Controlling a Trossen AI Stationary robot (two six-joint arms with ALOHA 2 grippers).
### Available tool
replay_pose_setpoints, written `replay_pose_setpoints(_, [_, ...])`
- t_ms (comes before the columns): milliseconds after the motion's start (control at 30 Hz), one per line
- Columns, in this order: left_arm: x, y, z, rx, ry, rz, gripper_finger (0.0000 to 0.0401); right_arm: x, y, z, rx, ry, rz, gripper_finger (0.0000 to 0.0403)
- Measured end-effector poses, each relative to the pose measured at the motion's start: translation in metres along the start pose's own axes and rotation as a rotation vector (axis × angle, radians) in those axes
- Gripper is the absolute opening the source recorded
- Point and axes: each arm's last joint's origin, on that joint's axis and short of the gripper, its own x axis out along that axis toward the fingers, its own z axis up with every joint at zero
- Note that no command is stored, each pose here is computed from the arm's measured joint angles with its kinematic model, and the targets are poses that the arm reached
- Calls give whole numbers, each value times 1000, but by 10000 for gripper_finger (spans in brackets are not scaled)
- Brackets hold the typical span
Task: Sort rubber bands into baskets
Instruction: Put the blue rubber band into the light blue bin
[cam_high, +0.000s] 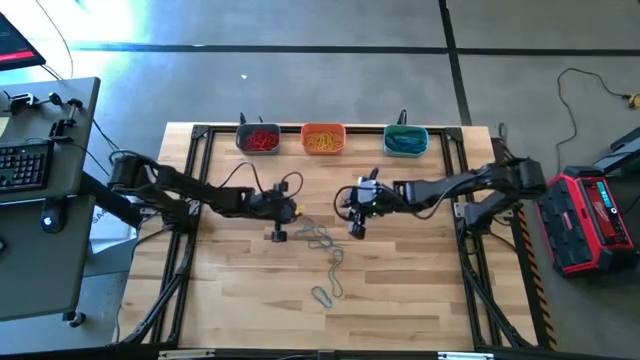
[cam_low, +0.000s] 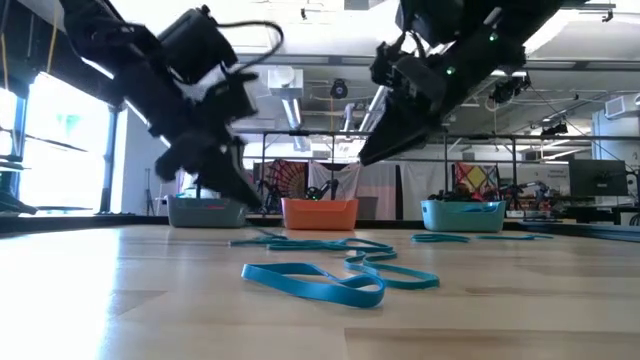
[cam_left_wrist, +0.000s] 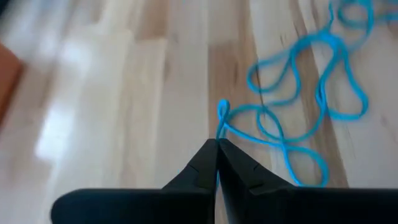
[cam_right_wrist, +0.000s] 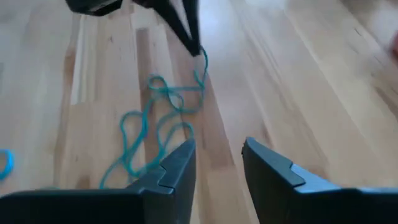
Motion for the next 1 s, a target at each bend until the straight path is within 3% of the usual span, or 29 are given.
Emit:
replay_pose_setpoints(433, [-34,4,31,-161,-255,0,1,44,22,2,-86,-261,-10,187])
replay_pose_setpoints(600, [-37,4,41,-202,-367,-55,0,52,25,2,-89,-308,73,190])
replay_pose_setpoints(1000, [-43,6,54,-231,-519,-86,0,59,27,7,-95,-421,89,173])
